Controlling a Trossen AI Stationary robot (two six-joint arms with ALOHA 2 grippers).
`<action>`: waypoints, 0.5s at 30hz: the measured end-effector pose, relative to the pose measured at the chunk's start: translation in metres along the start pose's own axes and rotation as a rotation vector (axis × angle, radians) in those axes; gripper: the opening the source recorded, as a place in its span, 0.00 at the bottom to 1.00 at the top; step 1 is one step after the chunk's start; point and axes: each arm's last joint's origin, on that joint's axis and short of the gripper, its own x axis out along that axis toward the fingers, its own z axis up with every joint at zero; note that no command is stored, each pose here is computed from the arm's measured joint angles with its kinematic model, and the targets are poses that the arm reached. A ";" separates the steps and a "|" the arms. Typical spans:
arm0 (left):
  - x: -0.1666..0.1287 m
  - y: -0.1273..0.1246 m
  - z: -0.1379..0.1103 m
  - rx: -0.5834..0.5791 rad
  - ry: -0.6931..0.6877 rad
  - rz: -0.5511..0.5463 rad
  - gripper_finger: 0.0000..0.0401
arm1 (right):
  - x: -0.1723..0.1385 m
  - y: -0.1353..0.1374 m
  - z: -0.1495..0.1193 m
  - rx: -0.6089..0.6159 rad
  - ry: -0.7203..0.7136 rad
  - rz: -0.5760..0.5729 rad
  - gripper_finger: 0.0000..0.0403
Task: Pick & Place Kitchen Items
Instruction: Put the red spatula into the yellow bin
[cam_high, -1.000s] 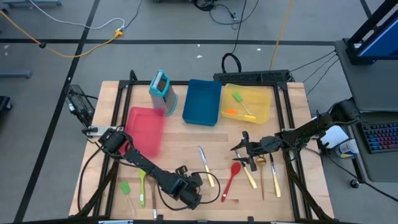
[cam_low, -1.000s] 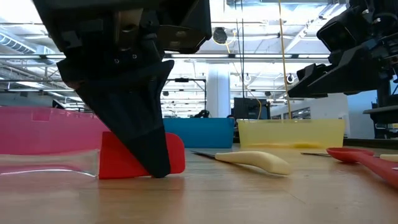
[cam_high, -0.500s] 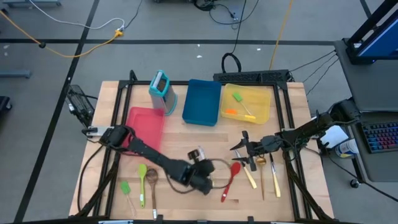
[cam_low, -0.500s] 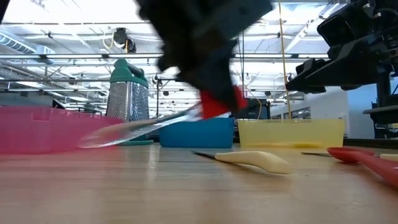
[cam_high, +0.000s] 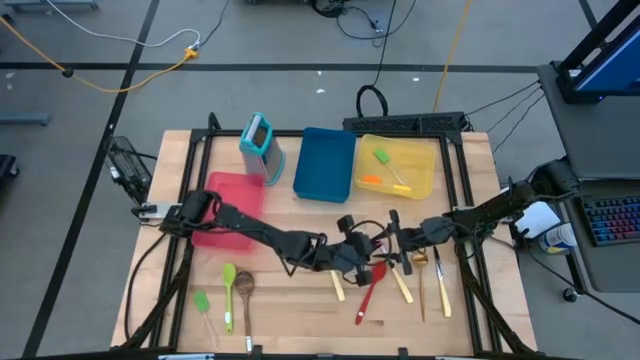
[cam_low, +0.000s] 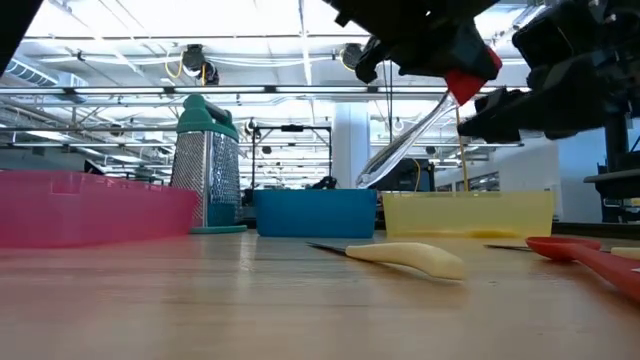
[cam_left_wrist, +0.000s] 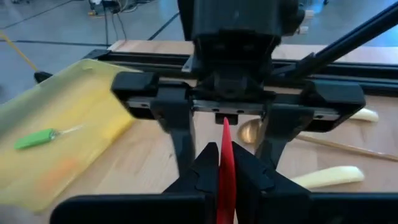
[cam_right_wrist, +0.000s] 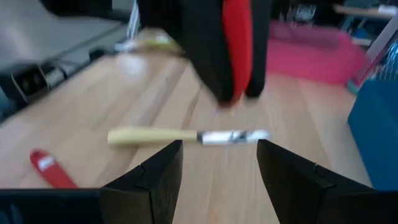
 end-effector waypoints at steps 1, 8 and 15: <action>0.001 0.002 0.001 -0.002 -0.004 -0.001 0.05 | 0.000 0.000 0.002 0.003 -0.024 0.000 0.49; 0.004 0.007 0.002 -0.016 -0.012 0.006 0.03 | 0.000 0.000 0.011 0.049 -0.120 0.000 0.49; 0.004 0.006 0.008 -0.030 -0.063 -0.004 0.05 | 0.004 0.000 0.014 0.059 -0.187 0.000 0.47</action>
